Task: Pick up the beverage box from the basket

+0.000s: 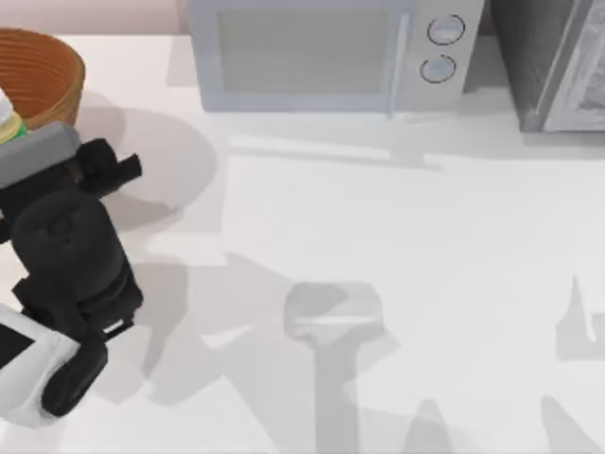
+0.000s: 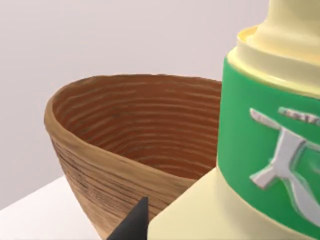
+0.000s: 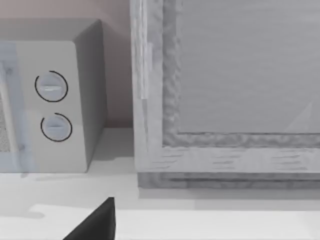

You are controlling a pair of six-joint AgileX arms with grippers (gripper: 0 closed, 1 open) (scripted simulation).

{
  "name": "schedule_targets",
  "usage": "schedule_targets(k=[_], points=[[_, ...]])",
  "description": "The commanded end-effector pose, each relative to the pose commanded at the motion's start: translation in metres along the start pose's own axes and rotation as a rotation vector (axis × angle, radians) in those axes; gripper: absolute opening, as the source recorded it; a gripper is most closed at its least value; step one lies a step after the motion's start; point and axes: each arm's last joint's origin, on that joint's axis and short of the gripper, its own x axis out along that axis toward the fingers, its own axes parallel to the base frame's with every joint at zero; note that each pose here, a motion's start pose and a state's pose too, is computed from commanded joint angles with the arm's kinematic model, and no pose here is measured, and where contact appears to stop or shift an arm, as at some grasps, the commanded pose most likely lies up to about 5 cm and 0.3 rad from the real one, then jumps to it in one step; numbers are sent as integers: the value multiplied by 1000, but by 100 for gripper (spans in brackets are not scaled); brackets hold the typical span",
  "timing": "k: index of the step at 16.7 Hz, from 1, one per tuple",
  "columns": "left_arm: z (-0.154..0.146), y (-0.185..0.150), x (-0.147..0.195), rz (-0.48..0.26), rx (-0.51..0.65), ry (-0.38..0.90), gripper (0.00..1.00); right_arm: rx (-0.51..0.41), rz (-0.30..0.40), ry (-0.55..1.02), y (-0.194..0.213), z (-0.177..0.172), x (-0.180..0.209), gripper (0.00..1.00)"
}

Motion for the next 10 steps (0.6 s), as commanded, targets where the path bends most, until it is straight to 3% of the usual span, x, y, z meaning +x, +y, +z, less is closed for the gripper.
schedule_targets(k=[3, 10], points=[[0, 0, 0, 0, 0, 0, 0, 0, 0, 0, 0, 0, 0, 100], [0, 0, 0, 0, 0, 0, 53, 0, 0, 0, 0, 0, 0, 100]])
